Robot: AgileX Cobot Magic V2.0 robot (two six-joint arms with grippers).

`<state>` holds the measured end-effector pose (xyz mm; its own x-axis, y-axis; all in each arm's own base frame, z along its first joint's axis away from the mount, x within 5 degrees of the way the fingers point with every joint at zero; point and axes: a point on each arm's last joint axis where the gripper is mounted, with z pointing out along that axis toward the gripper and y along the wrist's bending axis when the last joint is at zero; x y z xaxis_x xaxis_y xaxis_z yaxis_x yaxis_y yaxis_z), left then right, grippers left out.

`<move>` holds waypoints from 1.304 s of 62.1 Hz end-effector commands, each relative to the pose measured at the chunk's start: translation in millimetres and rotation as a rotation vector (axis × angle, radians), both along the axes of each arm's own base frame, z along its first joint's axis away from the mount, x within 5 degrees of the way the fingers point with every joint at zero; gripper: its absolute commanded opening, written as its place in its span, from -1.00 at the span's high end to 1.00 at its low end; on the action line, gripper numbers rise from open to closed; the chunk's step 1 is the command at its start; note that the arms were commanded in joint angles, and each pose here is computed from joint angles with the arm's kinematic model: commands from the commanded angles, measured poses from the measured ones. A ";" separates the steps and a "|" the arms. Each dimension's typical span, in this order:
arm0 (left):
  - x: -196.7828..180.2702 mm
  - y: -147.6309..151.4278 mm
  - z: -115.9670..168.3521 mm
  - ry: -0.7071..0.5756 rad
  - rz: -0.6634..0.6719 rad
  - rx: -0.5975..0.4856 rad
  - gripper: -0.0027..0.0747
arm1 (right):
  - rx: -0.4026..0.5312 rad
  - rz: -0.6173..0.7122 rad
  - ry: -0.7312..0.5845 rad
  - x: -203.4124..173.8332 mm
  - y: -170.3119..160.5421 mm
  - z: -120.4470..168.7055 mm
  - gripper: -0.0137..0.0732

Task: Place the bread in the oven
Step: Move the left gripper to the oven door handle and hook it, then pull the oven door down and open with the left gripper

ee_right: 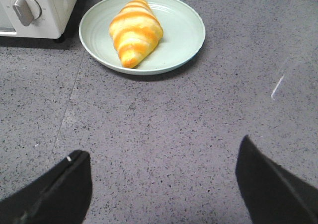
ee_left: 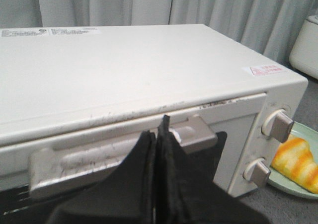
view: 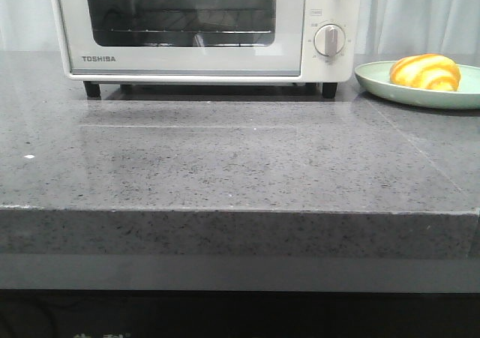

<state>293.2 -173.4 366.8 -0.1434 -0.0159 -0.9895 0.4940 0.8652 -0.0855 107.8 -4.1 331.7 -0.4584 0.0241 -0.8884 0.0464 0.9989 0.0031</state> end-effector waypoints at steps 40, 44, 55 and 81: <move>7.1 -21.7 -2.3 0.191 -0.060 0.129 0.98 | -0.008 0.003 -0.107 3.9 -0.1 16.8 -0.70; -0.3 -21.1 -2.9 0.242 -0.074 0.161 0.98 | -0.008 0.003 -0.106 3.9 -0.1 16.7 -0.70; -18.0 -12.2 3.4 0.325 -0.089 0.213 0.98 | -0.008 0.003 -0.106 3.9 -0.1 16.7 -0.70; -88.6 36.4 41.0 0.266 -0.080 0.211 0.98 | -0.008 0.003 -0.096 3.5 -0.1 15.8 -0.70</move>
